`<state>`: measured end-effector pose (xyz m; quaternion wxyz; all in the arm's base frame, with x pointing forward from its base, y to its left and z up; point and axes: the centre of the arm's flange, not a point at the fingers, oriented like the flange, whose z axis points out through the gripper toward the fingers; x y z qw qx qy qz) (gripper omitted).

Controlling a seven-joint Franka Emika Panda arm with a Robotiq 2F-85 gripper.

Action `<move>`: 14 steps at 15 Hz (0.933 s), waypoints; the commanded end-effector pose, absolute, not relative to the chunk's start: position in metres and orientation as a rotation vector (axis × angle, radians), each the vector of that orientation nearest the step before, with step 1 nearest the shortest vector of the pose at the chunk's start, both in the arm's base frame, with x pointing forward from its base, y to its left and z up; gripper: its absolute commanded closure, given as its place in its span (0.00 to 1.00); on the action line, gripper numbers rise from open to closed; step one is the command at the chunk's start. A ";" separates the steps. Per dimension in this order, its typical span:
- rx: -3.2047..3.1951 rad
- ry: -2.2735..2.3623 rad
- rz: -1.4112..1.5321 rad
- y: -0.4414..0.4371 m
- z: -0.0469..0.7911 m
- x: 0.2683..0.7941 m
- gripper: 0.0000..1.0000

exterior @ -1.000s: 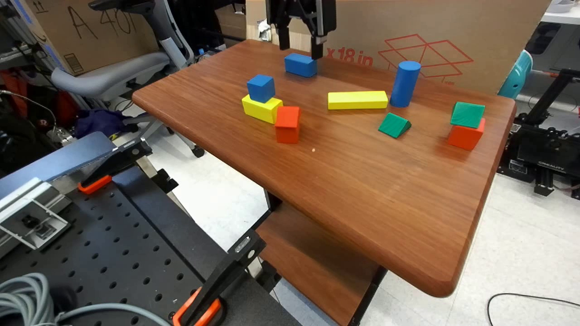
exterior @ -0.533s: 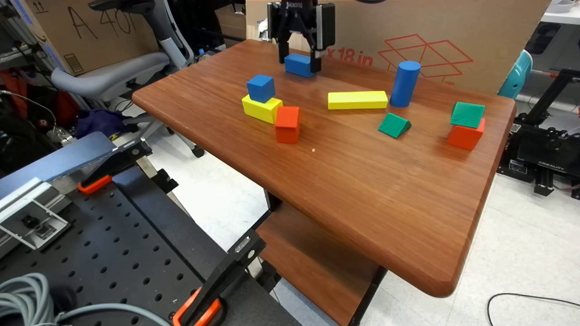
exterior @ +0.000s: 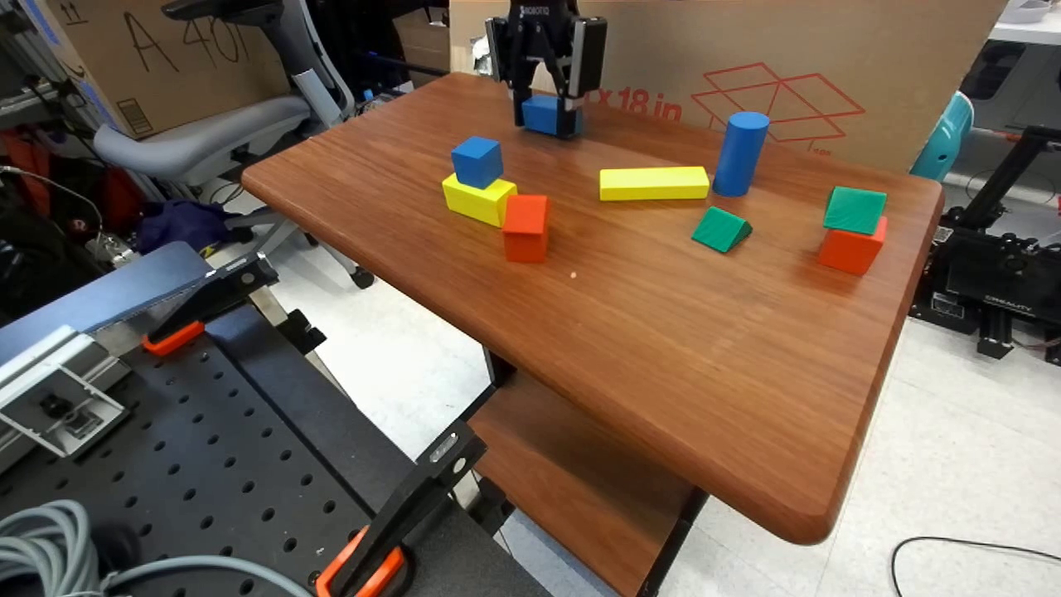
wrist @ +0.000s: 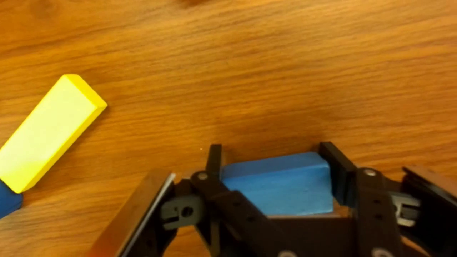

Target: Move the blue block forward

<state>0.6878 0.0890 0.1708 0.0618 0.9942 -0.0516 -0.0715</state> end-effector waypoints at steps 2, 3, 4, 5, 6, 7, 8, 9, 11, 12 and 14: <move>2.993 -0.041 -0.215 0.114 0.201 0.661 0.57; 2.999 -0.023 -0.219 0.121 0.206 0.654 0.57; 3.004 0.001 -0.223 0.128 0.210 0.648 0.57; 3.007 0.015 -0.224 0.134 0.214 0.641 0.57; 3.012 0.026 -0.234 0.141 0.217 0.635 0.57; 3.018 0.029 -0.249 0.146 0.218 0.631 0.57; 3.024 0.005 -0.266 0.150 0.217 0.629 0.57; 3.026 -0.002 -0.288 0.153 0.215 0.625 0.57; 3.038 -0.002 -0.310 0.155 0.208 0.618 0.57; 3.040 0.004 -0.318 0.155 0.203 0.616 0.57; 3.027 0.008 -0.330 0.155 0.191 0.609 0.57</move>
